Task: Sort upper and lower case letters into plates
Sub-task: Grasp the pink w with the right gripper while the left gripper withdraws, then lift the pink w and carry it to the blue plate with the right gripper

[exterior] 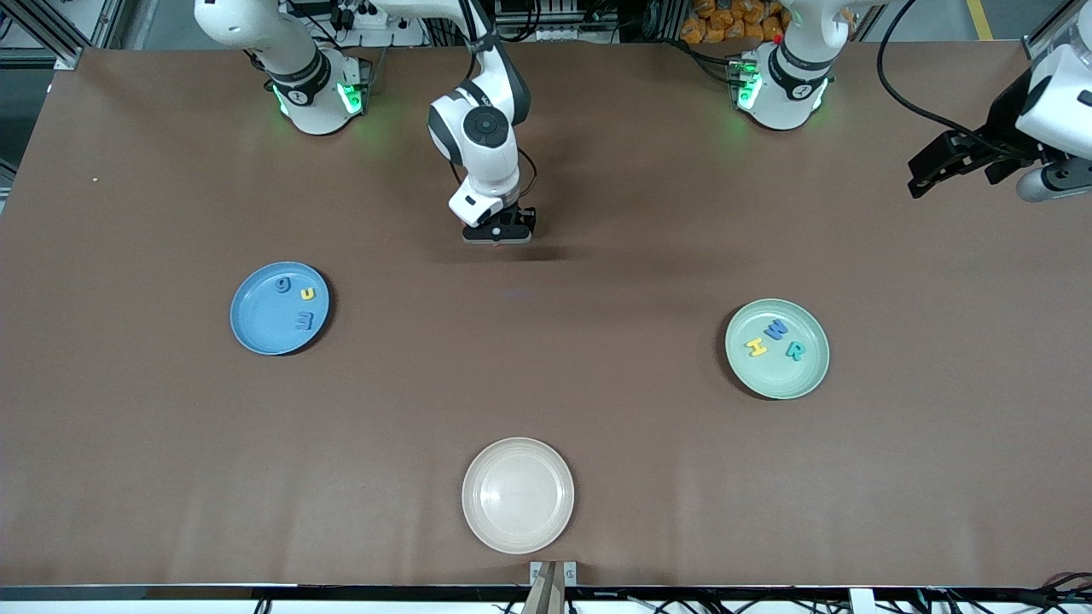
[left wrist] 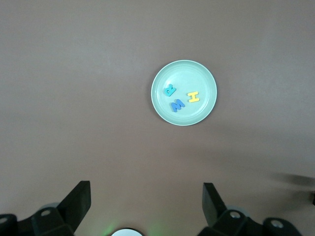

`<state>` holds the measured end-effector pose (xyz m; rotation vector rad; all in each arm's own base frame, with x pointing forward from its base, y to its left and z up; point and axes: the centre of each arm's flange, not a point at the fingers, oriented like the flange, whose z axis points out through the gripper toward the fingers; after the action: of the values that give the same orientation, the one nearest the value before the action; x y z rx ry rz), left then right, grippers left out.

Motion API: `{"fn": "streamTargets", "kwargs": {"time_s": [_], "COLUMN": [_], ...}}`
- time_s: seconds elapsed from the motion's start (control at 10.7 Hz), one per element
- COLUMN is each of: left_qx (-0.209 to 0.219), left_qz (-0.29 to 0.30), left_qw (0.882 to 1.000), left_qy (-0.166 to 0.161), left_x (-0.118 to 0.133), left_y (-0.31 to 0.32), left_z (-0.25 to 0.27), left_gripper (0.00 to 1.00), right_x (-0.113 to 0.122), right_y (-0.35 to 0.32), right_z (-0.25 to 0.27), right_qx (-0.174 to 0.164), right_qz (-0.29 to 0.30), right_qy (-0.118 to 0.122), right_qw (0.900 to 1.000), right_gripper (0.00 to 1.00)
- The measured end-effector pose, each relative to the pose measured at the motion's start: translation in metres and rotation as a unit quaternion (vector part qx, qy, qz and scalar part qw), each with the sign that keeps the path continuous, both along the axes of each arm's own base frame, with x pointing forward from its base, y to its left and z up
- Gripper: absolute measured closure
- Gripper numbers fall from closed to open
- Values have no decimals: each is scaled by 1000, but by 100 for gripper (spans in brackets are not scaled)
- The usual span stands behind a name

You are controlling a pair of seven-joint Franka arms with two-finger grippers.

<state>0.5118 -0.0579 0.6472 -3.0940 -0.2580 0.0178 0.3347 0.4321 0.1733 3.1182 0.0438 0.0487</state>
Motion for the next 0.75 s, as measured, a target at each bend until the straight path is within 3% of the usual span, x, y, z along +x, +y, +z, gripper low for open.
{"fn": "streamTargets", "kwargs": {"time_s": [0.47, 0.75], "left_qx": [0, 0], "left_qz": [-5, -5], "left_qw": [1000, 1000], "left_qy": [0, 4], "left_x": [-1, -1], "left_y": [1, 2], "left_z": [3, 2], "left_gripper": [0, 0], "right_x": [0, 0], "right_y": [-2, -2], "right_z": [1, 1], "right_qx": [-6, -6], "right_qz": [9, 10], "right_qy": [9, 10], "right_qw": [1000, 1000], "right_gripper": [65, 67]}}
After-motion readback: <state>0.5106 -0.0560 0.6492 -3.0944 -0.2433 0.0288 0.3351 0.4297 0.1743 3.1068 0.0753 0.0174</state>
